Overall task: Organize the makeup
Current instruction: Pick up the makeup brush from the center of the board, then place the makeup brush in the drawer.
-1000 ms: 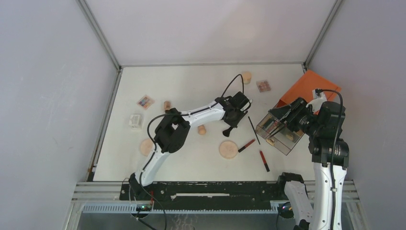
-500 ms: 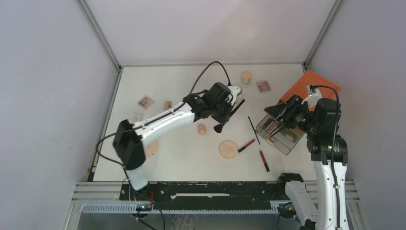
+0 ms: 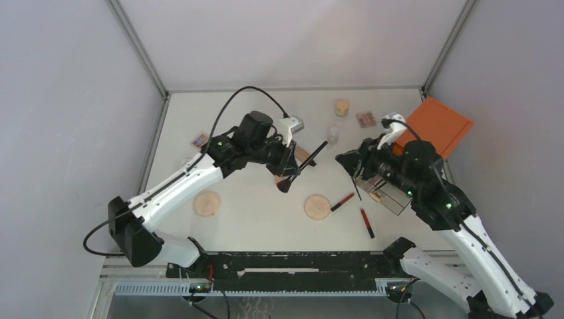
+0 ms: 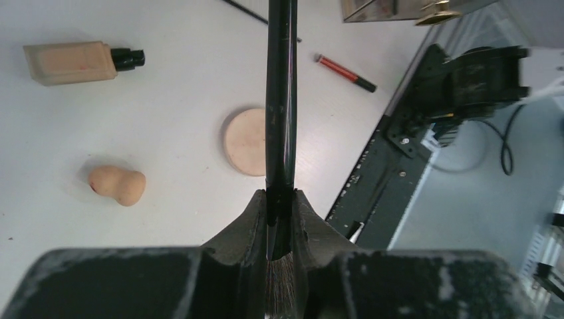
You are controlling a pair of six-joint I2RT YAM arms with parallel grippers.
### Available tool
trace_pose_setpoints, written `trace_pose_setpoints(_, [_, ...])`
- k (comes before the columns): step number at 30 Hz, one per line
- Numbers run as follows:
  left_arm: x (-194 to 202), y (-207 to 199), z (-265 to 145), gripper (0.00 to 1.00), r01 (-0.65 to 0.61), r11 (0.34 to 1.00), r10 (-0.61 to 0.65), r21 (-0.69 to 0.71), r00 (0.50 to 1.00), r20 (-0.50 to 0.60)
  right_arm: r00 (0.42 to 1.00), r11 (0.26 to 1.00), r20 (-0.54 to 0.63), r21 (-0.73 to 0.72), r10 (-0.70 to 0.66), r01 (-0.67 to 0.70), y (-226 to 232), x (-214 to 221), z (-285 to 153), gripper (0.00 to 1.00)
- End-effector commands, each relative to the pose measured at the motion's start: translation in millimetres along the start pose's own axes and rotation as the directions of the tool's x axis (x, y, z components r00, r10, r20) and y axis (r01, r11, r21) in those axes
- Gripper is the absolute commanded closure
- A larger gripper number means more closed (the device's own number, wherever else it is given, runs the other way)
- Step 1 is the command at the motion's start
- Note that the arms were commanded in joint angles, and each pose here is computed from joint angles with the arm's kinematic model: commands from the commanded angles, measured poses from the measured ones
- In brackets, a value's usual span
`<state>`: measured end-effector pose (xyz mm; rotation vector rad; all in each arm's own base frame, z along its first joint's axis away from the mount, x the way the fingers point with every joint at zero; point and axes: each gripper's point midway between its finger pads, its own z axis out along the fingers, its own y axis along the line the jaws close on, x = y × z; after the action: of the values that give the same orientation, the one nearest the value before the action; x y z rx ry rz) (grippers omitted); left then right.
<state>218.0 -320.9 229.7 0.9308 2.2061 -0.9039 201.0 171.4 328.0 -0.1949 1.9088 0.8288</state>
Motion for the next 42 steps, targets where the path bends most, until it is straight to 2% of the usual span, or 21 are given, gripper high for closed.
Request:
trace_pose_setpoints(1, [-14,-26,-34,1.0,0.003,0.986,-0.016,0.165,0.997,0.079,0.954,0.957,0.076,0.021,-0.29,0.289,9,-10,24,0.51])
trace_pose_setpoints(4, [-14,-31,-43,1.0,0.026,0.977,-0.044,0.21,0.996,0.08,0.887,0.888,0.046,0.017,-0.46,0.46,17,5,36,0.51])
trace_pose_setpoints(9, [-11,-36,-47,1.0,0.032,0.97,-0.05,0.24,0.996,0.071,0.869,0.872,0.071,0.012,-0.49,0.49,26,4,50,0.49])
trace_pose_setpoints(12, [-10,-48,-49,1.0,0.119,0.931,-0.13,0.346,0.991,0.01,0.806,0.804,0.092,-0.067,-0.584,0.591,42,14,49,0.5])
trace_pose_setpoints(15, [-6,-59,-52,1.0,0.283,0.838,-0.245,0.467,0.959,-0.142,0.639,0.635,0.115,-0.069,-0.761,0.769,49,26,48,0.5])
trace_pose_setpoints(17, [-2,-63,-58,1.0,0.341,0.794,-0.265,0.503,0.939,-0.219,0.545,0.543,0.104,-0.044,-0.832,0.838,51,31,48,0.49])
trace_pose_setpoints(21, [1,-58,-62,1.0,0.399,0.778,-0.305,0.484,0.915,-0.265,0.389,0.391,0.094,0.007,-0.916,0.92,59,33,47,0.45])
trace_pose_setpoints(23, [3,-56,-63,1.0,0.433,0.761,-0.328,0.484,0.9,-0.289,0.275,0.278,0.062,0.035,-0.959,0.96,61,35,48,0.31])
trace_pose_setpoints(24, [5,-54,-62,1.0,0.448,0.756,-0.337,0.478,0.892,-0.302,0.217,0.219,0.037,0.046,-0.975,0.975,61,39,50,0.29])
trace_pose_setpoints(29, [8,-49,-61,1.0,0.476,0.751,-0.354,0.457,0.875,-0.33,-0.047,-0.05,-0.067,0.042,-0.997,0.998,56,48,51,0.26])
trace_pose_setpoints(31, [8,-49,-61,1.0,0.481,0.749,-0.357,0.456,0.872,-0.333,-0.127,-0.13,-0.11,0.022,-0.986,0.991,50,52,51,0.25])
trace_pose_setpoints(35, [7,-50,-62,1.0,0.481,0.746,-0.356,0.461,0.873,-0.334,-0.205,-0.205,-0.105,-0.012,-0.973,0.979,49,59,53,0.27])
trace_pose_setpoints(38, [6,-53,-65,1.0,0.479,0.742,-0.351,0.47,0.874,-0.336,-0.236,-0.234,-0.075,-0.041,-0.969,0.971,52,67,56,0.29])
trace_pose_setpoints(40, [6,-54,-67,1.0,0.475,0.74,-0.348,0.476,0.876,-0.333,-0.24,-0.237,-0.051,-0.063,-0.969,0.97,54,73,61,0.31])
trace_pose_setpoints(42, [6,-55,-68,1.0,0.471,0.742,-0.343,0.476,0.878,-0.334,-0.21,-0.208,-0.019,-0.072,-0.978,0.975,57,76,66,0.33])
